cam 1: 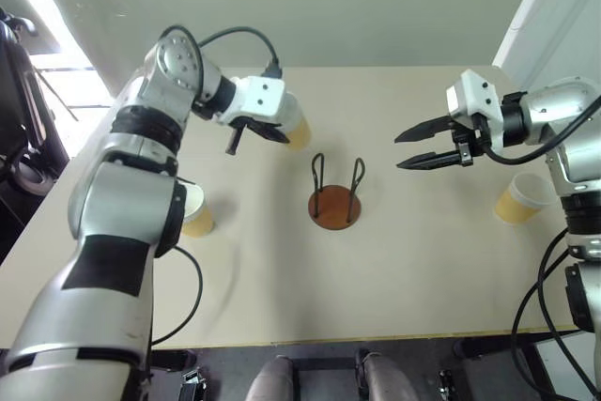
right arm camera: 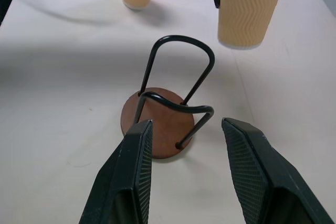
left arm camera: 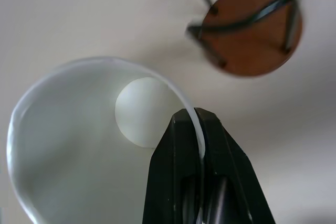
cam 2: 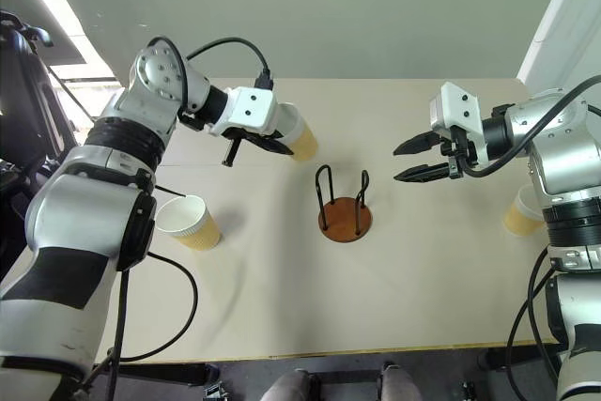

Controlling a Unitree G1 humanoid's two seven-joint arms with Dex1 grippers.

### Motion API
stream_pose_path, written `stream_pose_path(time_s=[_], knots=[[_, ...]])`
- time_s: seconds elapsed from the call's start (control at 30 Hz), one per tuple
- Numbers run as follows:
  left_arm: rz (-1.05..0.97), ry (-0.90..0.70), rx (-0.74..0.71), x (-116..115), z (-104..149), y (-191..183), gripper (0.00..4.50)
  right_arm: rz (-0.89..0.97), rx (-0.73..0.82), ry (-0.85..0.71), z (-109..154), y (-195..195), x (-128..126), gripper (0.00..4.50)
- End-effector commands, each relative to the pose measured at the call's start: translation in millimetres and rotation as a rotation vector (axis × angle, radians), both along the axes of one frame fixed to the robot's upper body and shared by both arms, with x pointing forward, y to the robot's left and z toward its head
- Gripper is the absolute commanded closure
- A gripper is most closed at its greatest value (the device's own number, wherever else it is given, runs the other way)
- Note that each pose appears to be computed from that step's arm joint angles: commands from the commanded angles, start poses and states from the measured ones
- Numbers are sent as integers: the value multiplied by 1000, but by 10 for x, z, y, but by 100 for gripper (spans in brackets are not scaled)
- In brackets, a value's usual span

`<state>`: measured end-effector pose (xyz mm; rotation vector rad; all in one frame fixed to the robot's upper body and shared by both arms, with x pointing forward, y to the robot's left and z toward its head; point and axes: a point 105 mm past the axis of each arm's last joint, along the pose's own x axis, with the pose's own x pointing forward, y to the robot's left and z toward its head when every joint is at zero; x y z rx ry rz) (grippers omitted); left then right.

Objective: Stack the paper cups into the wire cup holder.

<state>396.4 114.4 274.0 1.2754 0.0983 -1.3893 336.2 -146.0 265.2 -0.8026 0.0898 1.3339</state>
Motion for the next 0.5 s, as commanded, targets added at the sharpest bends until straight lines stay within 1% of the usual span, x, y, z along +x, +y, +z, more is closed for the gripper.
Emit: stream_pose_path(time_s=[0.03,0.23,0.4,0.5], knots=[[-82,-70,23,-91,311,-149,448,8,14,-66,210,-29,-65,240],[-126,-119,73,-137,469,-305,448,-7,-7,-46,216,-100,-98,240],[-165,-141,129,-169,490,-397,448,-7,-23,-9,198,-138,-148,240],[-190,-142,159,-184,458,-447,448,-7,-29,12,177,-147,-168,240]])
